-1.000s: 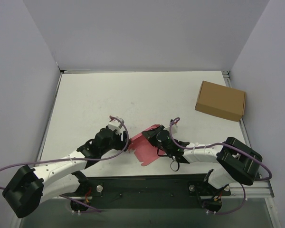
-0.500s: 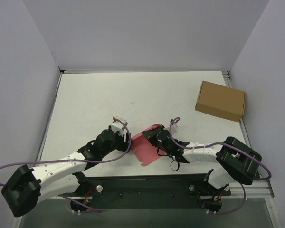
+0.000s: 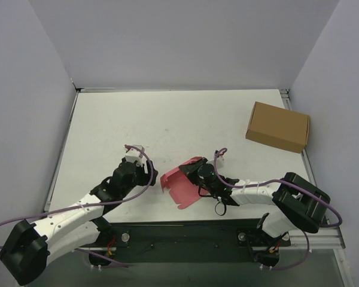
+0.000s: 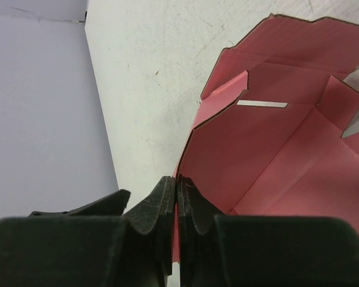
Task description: Fold the paper box
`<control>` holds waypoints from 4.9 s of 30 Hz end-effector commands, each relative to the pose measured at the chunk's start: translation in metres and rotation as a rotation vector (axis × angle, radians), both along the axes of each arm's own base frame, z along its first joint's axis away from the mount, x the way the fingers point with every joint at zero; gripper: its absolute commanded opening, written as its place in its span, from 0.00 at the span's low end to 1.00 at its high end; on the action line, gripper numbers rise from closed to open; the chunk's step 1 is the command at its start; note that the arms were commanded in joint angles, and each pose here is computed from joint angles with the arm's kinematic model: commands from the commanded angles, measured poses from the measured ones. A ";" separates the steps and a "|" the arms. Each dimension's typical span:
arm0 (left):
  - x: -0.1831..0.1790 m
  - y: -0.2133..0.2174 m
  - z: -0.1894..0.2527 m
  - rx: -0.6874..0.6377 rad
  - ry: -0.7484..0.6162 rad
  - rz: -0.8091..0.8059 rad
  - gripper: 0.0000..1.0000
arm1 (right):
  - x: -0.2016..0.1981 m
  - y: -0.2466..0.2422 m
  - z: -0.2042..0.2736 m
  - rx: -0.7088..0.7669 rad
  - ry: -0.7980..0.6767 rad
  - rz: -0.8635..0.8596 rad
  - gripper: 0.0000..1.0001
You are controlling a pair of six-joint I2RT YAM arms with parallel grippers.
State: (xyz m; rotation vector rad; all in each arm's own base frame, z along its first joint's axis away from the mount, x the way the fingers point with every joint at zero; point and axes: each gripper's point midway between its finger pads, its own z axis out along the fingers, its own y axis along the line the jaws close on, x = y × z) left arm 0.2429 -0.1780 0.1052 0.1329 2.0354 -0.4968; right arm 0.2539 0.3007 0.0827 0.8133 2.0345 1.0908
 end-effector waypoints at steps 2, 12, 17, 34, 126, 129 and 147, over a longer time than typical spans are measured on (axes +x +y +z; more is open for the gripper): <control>0.007 0.007 -0.019 0.040 0.069 0.077 0.79 | 0.000 -0.009 -0.004 -0.039 -0.015 -0.008 0.00; -0.005 -0.028 -0.042 0.056 0.097 -0.122 0.76 | 0.001 -0.008 -0.004 -0.040 -0.015 -0.011 0.00; -0.014 -0.046 -0.031 0.013 0.034 -0.213 0.75 | 0.001 -0.008 -0.006 -0.043 -0.012 -0.011 0.00; -0.022 -0.070 -0.032 -0.028 -0.080 -0.283 0.69 | 0.001 -0.009 -0.009 -0.047 -0.006 -0.011 0.00; 0.015 -0.064 -0.005 0.042 -0.522 0.070 0.00 | -0.036 -0.047 -0.039 -0.232 0.063 -0.071 0.00; 0.012 -0.076 -0.016 0.052 -0.453 -0.022 0.00 | -0.032 -0.046 -0.013 -0.263 -0.013 -0.046 0.11; -0.016 -0.078 -0.023 -0.035 -0.010 -0.325 0.00 | -0.073 -0.132 0.056 -0.841 -0.244 0.270 0.76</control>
